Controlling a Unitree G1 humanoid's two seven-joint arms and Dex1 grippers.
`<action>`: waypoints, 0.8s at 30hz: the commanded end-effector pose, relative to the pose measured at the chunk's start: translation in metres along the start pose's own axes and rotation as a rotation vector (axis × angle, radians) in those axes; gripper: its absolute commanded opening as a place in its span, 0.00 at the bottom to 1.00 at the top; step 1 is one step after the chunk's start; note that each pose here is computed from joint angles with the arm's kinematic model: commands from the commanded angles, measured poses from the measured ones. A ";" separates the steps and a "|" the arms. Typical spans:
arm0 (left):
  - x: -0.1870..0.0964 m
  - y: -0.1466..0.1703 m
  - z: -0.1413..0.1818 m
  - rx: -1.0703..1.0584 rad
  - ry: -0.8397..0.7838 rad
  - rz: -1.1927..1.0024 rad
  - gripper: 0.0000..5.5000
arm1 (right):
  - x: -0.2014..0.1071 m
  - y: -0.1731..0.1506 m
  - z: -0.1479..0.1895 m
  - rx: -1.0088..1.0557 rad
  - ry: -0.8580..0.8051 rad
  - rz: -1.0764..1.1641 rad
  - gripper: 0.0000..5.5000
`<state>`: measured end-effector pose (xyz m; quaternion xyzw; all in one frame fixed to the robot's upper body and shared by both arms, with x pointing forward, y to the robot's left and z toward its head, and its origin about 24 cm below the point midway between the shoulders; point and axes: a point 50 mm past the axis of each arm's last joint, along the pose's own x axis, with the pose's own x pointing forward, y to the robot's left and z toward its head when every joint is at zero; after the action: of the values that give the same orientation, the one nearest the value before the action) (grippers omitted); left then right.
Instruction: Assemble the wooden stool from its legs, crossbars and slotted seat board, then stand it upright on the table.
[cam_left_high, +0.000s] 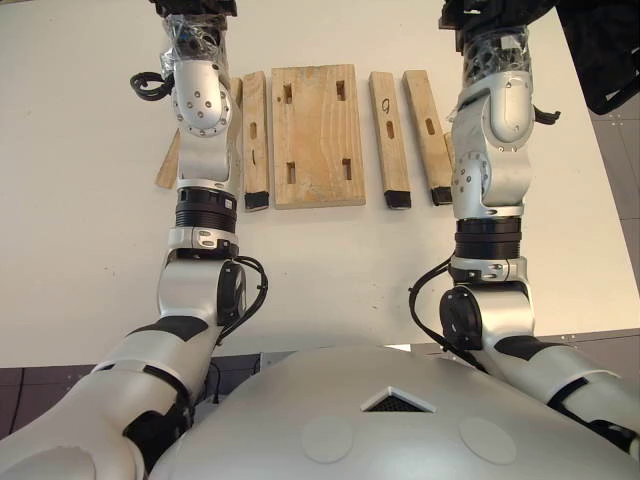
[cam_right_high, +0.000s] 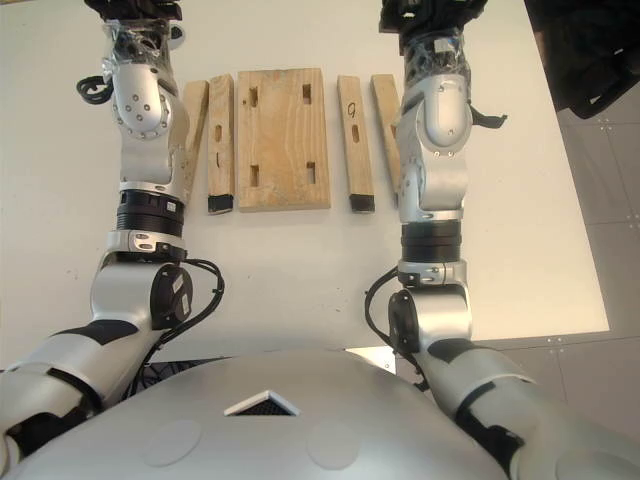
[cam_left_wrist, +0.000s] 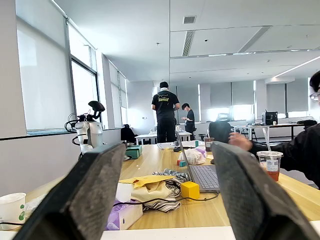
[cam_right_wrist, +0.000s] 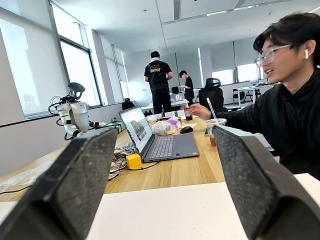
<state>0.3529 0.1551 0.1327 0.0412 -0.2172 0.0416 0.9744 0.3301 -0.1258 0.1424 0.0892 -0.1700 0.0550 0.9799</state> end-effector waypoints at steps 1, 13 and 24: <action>0.000 -0.001 -0.002 -0.016 0.019 -0.002 0.57 | 0.003 -0.001 0.007 -0.005 -0.031 -0.006 0.62; 0.000 -0.002 -0.004 -0.033 0.045 -0.002 0.57 | 0.002 0.003 0.007 -0.015 -0.032 0.017 0.62; -0.003 -0.003 -0.005 -0.030 0.052 -0.004 0.57 | 0.001 0.006 0.005 -0.012 -0.028 0.029 0.62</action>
<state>0.3538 0.1506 0.1277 0.0227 -0.1951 0.0350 0.9799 0.3292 -0.1215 0.1450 0.0830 -0.1759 0.0628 0.9789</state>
